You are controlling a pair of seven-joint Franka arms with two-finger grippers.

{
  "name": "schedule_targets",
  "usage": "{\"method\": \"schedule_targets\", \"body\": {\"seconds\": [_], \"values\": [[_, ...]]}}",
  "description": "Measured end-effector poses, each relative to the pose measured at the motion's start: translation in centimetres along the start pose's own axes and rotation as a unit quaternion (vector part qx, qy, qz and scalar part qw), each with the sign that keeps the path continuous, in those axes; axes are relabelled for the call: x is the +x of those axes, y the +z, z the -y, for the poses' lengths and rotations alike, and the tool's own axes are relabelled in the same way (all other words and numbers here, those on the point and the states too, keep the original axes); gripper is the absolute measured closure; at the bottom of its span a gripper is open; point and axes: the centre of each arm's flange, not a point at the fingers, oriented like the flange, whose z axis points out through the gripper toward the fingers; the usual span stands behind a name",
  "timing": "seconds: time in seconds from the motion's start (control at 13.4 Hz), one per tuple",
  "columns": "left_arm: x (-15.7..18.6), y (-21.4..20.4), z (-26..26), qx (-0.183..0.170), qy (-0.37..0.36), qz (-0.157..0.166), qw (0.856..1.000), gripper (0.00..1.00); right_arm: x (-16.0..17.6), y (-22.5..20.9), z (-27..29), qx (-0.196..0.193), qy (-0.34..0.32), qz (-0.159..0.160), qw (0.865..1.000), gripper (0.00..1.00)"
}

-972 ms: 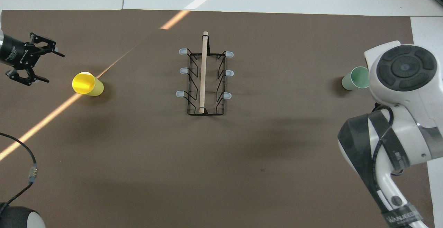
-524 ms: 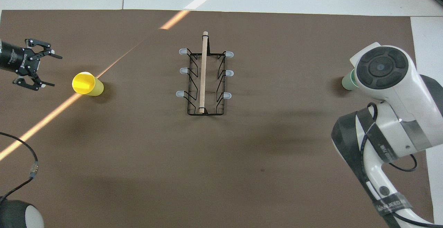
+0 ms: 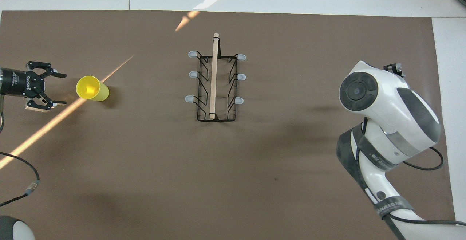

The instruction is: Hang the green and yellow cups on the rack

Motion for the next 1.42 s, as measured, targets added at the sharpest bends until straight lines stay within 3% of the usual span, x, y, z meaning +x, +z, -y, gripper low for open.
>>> {"method": "schedule_targets", "body": {"seconds": [0.3,0.82,1.42], "values": [[0.8,1.4,2.0,-0.043,-0.053,0.053,0.996,0.0,4.5,2.0,-0.7,-0.024,-0.01,0.019,0.999,0.0],[1.7,4.5,4.3,-0.1,-0.113,0.094,0.984,0.0,12.6,3.5,-0.2,-0.041,-0.022,0.045,0.998,0.0],[0.3,6.7,4.6,-0.124,-0.13,0.117,0.977,0.0,14.8,6.4,-0.6,-0.056,-0.009,0.017,0.998,0.0]]}}
